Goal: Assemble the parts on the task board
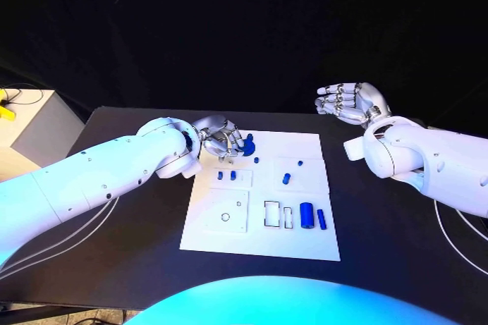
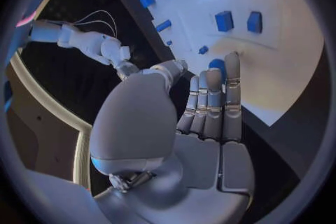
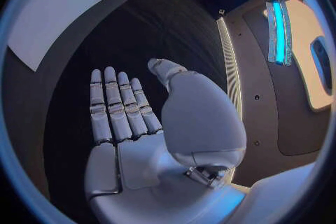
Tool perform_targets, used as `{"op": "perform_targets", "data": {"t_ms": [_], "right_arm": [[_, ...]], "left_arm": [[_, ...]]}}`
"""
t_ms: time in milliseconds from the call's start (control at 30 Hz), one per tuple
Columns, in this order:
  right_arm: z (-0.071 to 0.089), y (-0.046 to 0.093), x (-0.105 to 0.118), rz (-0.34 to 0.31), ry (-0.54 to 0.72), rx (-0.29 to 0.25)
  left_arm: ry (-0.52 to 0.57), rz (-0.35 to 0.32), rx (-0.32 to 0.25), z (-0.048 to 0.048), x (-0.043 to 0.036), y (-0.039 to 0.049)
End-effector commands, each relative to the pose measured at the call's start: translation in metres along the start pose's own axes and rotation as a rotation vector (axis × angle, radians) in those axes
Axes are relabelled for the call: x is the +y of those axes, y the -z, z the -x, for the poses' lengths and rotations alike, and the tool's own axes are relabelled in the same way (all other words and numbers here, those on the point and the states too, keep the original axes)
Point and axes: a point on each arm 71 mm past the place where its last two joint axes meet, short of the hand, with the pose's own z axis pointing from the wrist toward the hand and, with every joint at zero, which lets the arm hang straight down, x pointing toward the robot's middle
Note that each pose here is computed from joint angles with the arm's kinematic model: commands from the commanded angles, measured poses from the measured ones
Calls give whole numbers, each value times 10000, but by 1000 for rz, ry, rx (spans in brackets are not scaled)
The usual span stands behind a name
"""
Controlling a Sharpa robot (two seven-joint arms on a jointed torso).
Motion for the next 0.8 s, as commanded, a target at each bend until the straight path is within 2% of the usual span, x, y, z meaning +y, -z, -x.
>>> {"op": "perform_targets", "data": {"t_ms": [33,167,300,467,800], "right_arm": [[-13,-1,9,10,-3,10],[-26,-5,14,12,-4,13],[-37,-8,18,13,-5,15],[-47,-10,22,14,-6,18],[-67,-13,33,16,-8,22]], "left_arm": [[-198,-213,-134,20,-160,-32],[-292,-267,-153,-91,-206,-124],[-362,-281,-138,-199,-217,-204],[-469,-242,-92,-330,-215,-306],[-581,-178,-33,-457,-244,-445]]}}
